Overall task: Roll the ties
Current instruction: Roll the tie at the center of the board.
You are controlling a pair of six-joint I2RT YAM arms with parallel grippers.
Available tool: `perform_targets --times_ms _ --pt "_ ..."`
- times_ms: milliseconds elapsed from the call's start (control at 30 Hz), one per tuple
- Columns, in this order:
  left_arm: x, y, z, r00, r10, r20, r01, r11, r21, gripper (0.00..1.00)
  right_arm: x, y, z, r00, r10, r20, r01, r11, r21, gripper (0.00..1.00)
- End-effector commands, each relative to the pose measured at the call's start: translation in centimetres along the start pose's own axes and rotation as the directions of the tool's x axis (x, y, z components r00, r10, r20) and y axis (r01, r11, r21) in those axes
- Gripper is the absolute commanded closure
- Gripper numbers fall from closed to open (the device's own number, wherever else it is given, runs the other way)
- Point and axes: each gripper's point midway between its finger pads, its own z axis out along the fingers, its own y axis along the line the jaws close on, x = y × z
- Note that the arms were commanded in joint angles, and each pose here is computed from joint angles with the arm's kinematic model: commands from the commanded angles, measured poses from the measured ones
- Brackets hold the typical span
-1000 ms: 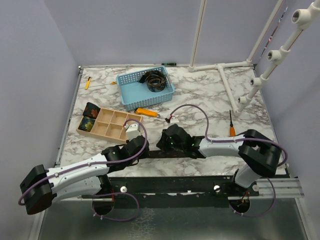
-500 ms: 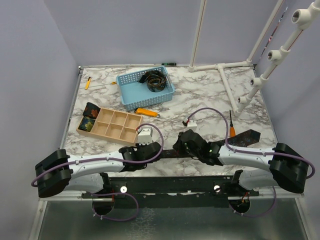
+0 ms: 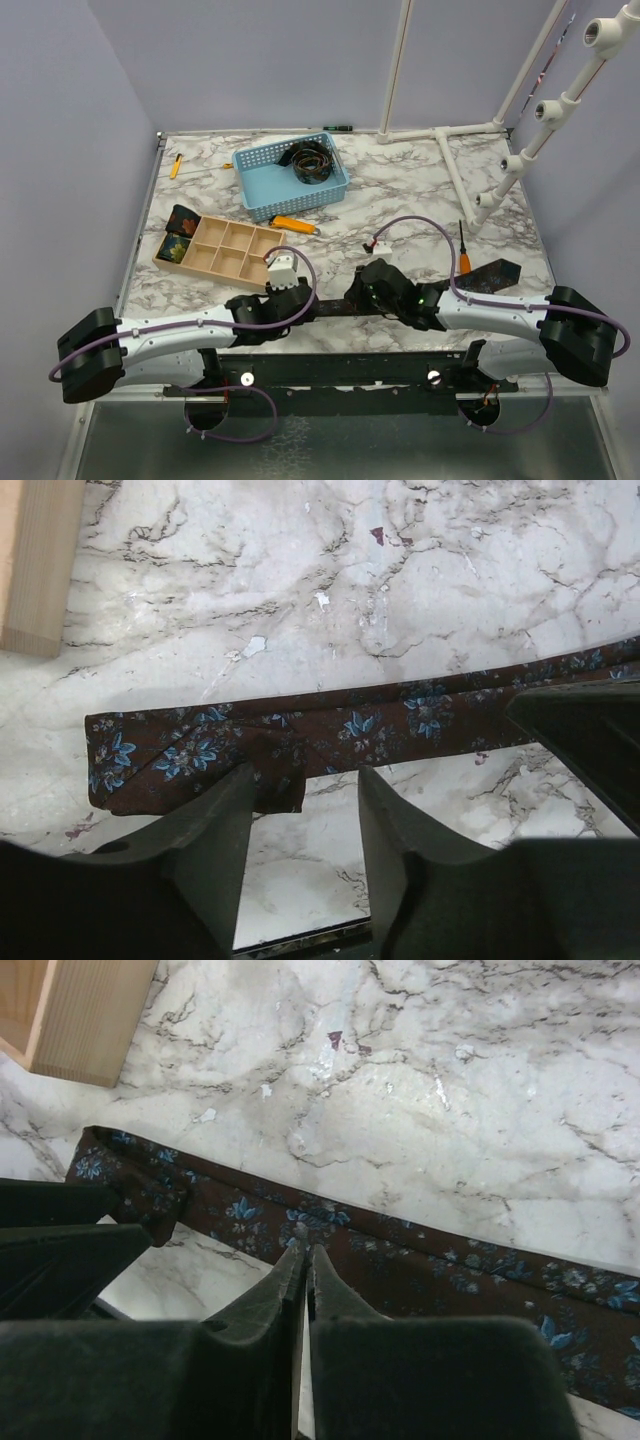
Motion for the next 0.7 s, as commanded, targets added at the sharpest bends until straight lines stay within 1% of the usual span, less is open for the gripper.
perform_targets --times_ms 0,67,200,300,400,567,667 --pt "-0.4 -0.4 -1.0 1.000 -0.019 0.001 0.019 0.999 0.039 0.49 -0.1 2.0 -0.4 0.999 0.005 -0.040 -0.008 0.997 -0.070 0.88" --pt "-1.1 -0.6 -1.8 0.999 -0.035 0.008 0.035 0.998 0.055 0.46 -0.2 3.1 -0.5 0.999 0.009 -0.051 -0.015 0.993 -0.113 0.78" --pt "-2.6 0.0 -3.5 0.997 -0.068 0.047 0.065 0.995 0.070 0.46 -0.4 5.9 -0.3 0.995 0.009 -0.101 -0.029 0.978 -0.206 0.58" --pt "-3.0 1.7 -4.1 0.993 -0.096 0.074 0.094 0.995 0.038 0.46 0.3 7.4 0.2 0.987 0.044 -0.152 -0.082 0.963 -0.256 0.47" --pt "-2.5 3.3 -4.2 0.985 -0.149 0.084 0.147 0.989 0.022 0.46 0.7 8.5 0.8 0.976 0.088 -0.198 -0.143 0.948 -0.283 0.43" --pt "-1.5 5.6 -3.9 0.965 -0.240 0.102 0.241 0.971 0.008 0.50 1.2 9.8 2.0 0.956 0.131 -0.264 -0.211 0.930 -0.301 0.43" --pt "-1.5 6.3 -3.9 0.952 -0.279 0.122 0.279 0.960 0.020 0.52 1.6 10.2 2.9 0.947 0.130 -0.292 -0.218 0.930 -0.294 0.44"
